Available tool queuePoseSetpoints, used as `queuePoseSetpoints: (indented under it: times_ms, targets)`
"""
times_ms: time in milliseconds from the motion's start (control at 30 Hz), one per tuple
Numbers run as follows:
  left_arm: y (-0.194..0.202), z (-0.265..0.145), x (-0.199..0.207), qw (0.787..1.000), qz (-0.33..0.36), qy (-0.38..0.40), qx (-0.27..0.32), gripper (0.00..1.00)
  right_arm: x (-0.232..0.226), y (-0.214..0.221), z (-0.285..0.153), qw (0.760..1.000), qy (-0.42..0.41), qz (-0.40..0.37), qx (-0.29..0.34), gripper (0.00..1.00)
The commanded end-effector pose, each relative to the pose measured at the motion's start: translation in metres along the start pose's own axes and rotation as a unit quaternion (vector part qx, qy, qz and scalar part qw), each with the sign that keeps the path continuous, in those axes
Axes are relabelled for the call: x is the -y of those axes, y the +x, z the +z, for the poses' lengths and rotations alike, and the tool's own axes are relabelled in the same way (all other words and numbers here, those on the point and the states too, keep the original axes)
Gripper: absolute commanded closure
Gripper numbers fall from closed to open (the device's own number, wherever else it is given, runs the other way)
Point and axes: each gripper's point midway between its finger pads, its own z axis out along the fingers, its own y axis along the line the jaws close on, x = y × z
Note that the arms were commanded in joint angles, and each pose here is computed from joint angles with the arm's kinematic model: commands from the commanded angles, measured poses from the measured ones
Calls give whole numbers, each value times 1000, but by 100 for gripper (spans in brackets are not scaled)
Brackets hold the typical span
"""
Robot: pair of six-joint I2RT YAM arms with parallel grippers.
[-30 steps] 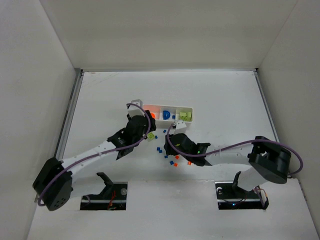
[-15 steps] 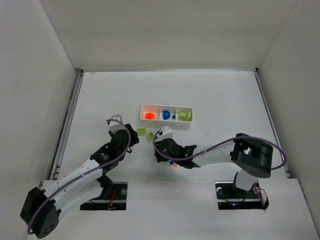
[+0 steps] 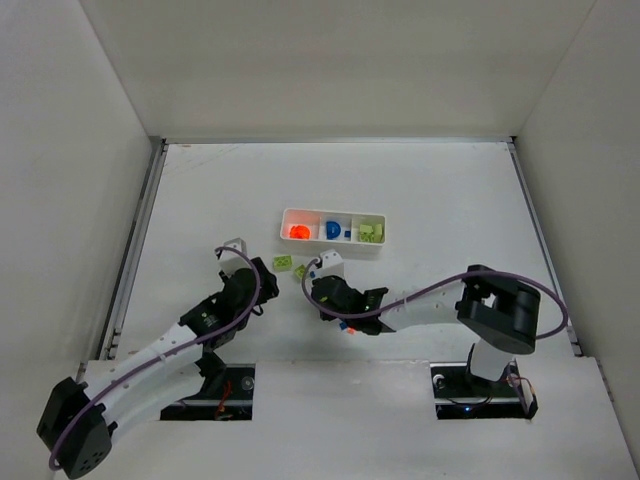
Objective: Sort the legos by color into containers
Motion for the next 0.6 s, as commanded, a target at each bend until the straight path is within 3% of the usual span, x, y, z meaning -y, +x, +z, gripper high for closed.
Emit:
queuePoseSetpoints:
  times_ms: [0, 200, 433, 567]
  targets:
    - [1, -3, 7, 1000, -6, 14, 0, 53, -5, -28, -18, 999, -5, 14, 34, 77]
    - [6, -8, 25, 999, 7, 49, -5, 53, 0, -75, -38, 996, -37, 43, 75, 77]
    - [31, -22, 62, 992, 41, 116, -28, 56, 54, -157, -13, 986, 14, 85, 139, 76]
    - [55, -29, 79, 986, 73, 143, -44, 56, 77, -183, 10, 984, 45, 90, 148, 76]
